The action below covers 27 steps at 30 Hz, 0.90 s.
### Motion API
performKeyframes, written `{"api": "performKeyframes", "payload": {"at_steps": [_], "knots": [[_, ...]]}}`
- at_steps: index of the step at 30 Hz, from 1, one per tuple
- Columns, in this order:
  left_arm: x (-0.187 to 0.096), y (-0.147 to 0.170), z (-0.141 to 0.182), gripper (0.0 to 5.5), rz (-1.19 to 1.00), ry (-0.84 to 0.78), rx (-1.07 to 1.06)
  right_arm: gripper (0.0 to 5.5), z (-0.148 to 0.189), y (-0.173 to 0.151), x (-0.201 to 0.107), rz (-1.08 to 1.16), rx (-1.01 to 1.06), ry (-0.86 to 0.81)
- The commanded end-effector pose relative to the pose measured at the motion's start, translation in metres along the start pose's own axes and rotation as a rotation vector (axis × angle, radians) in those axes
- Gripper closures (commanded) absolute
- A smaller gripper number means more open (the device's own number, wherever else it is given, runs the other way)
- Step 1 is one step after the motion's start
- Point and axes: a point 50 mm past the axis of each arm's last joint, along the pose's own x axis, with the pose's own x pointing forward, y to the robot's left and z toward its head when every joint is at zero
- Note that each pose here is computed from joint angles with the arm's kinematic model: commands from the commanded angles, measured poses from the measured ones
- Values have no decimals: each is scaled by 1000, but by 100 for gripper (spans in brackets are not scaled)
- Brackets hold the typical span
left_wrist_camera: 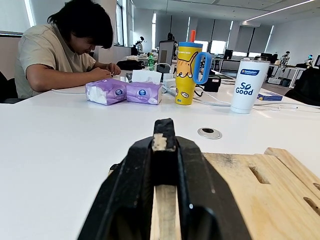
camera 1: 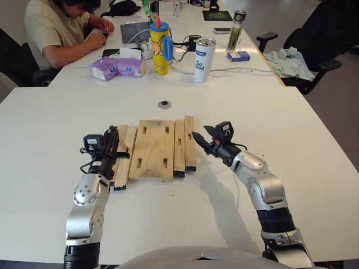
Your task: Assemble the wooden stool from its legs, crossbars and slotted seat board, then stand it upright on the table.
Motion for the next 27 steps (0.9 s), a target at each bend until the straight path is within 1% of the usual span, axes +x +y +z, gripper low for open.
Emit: {"api": "performKeyframes", "payload": {"at_steps": [1, 5, 6, 7, 16, 19, 22, 27], "knots": [[-7, -2, -31, 506, -2, 190, -11, 268, 2, 2, 1, 6, -13, 1], [-2, -5, -24, 506, -4, 172, -9, 268, 1, 2, 1, 12, -12, 7], [-2, -5, -22, 470, -2, 166, 9, 268, 0, 2, 1, 12, -11, 8], [-2, -4, -20, 464, -3, 151, 15, 268, 0, 2, 1, 12, -11, 10], [3, -9, 21, 324, -12, -59, 62, 268, 0, 4, 2, 25, 16, 2], [7, -10, 33, 276, -14, -107, 59, 268, -1, 6, 2, 30, 18, 5], [15, -10, 45, 272, -18, -142, 41, 268, -1, 6, 3, 32, 18, 6], [40, -7, 91, 272, 1, -273, 19, 268, -1, 7, 4, 34, 19, 3]]}}
